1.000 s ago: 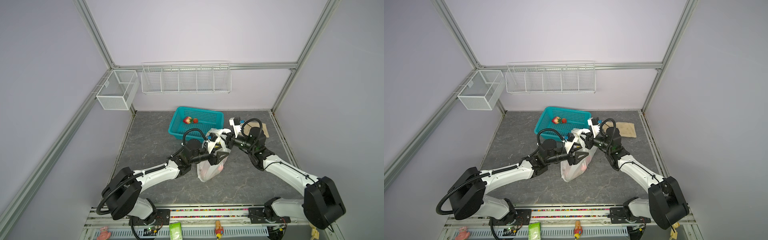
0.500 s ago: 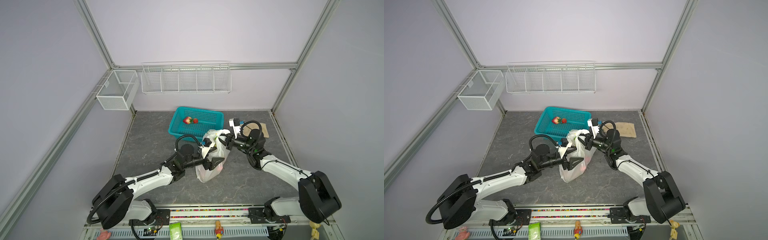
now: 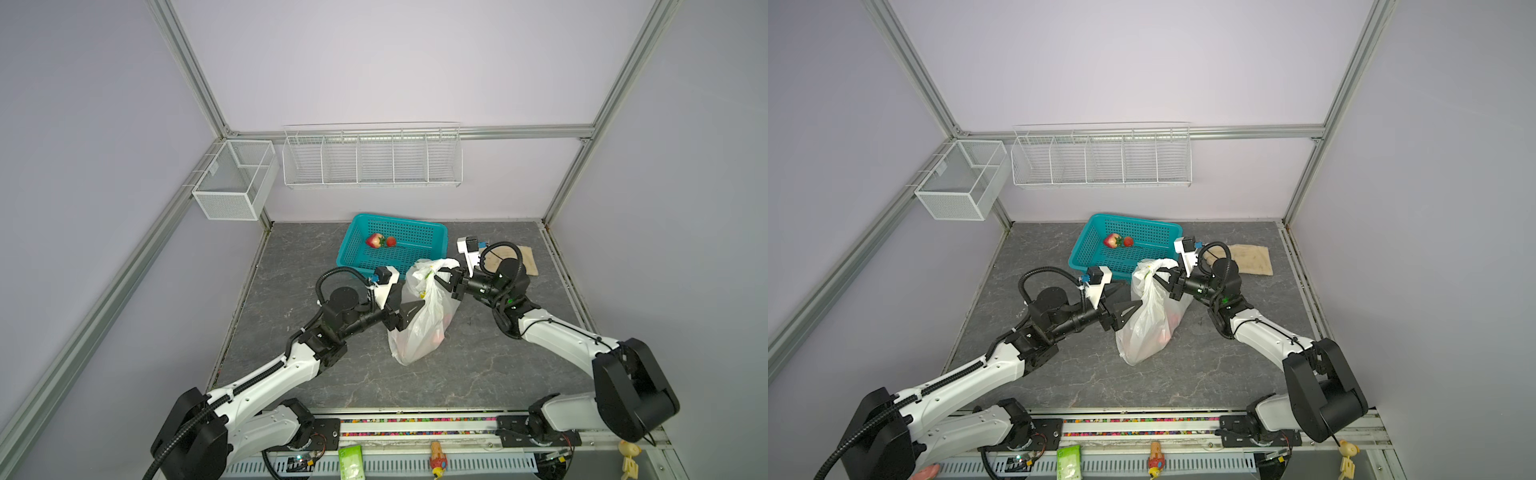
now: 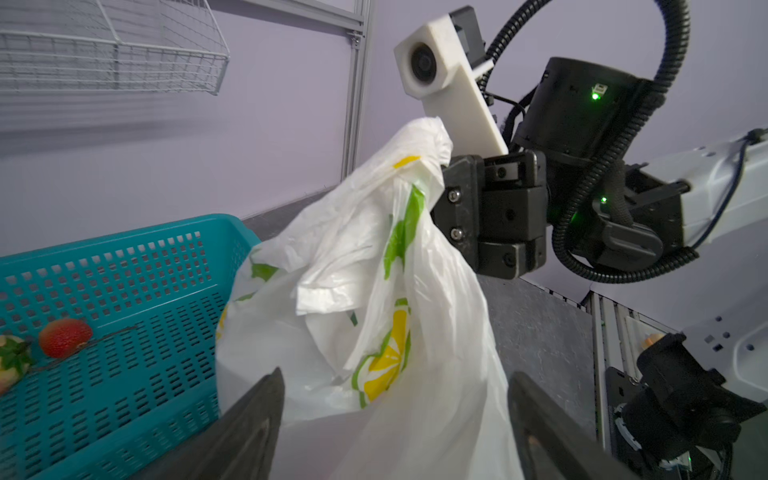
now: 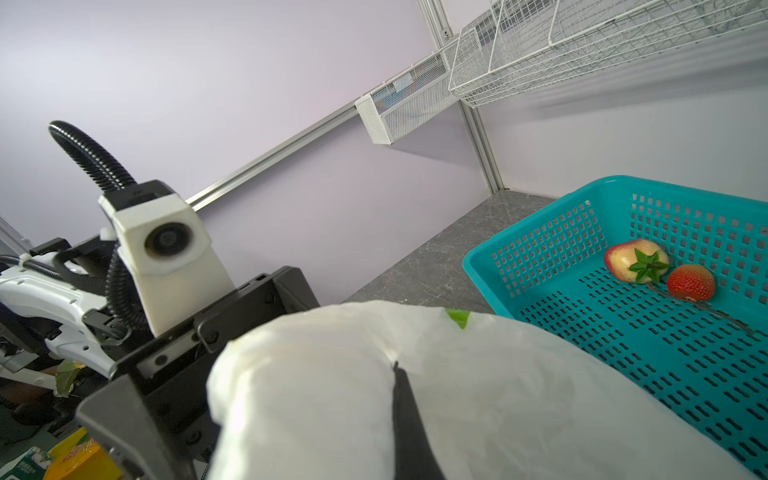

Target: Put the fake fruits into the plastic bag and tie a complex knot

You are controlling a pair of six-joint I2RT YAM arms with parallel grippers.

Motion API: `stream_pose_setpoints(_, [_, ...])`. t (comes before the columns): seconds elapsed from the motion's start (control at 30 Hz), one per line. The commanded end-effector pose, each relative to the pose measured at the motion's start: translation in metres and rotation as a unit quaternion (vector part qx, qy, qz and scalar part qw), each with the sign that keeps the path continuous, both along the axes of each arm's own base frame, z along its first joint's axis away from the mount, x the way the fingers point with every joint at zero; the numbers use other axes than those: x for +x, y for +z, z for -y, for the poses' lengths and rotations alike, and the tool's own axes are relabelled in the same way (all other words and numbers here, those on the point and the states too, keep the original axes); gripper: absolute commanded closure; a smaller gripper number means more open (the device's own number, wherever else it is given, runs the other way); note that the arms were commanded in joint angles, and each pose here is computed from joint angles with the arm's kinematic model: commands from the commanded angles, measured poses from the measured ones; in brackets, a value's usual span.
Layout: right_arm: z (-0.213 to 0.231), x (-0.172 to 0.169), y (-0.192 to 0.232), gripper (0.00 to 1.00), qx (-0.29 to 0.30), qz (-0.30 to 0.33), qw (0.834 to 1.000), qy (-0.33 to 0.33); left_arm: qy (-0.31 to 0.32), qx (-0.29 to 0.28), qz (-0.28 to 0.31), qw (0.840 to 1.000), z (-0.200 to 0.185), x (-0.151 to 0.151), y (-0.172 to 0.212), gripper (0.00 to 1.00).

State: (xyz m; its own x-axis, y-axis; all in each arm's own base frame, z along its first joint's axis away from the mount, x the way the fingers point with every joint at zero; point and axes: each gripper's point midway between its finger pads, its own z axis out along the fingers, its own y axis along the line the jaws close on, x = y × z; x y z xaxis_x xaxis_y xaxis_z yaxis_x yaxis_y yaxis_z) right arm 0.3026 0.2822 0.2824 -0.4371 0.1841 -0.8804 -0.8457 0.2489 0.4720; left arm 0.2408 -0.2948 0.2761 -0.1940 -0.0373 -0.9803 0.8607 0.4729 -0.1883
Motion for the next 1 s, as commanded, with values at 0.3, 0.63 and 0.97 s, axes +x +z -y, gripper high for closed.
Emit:
stream_pose_setpoints(0.3, [-0.004,-0.003,0.014,0.94,-0.01,0.025,1.0,0.01,-0.027,-0.099,-0.185,0.977,0.001,0.025,0.017,0.51])
stream_pose_setpoints(0.63, [-0.008,-0.006,0.016,0.94,-0.014,0.03,0.999,0.013,-0.052,-0.107,-0.204,0.972,0.017,0.035,0.018,0.63])
stream_pose_setpoints(0.97, [-0.009,-0.007,0.016,0.94,-0.02,0.034,0.999,0.014,-0.065,-0.107,-0.213,0.969,0.029,0.045,0.012,0.75])
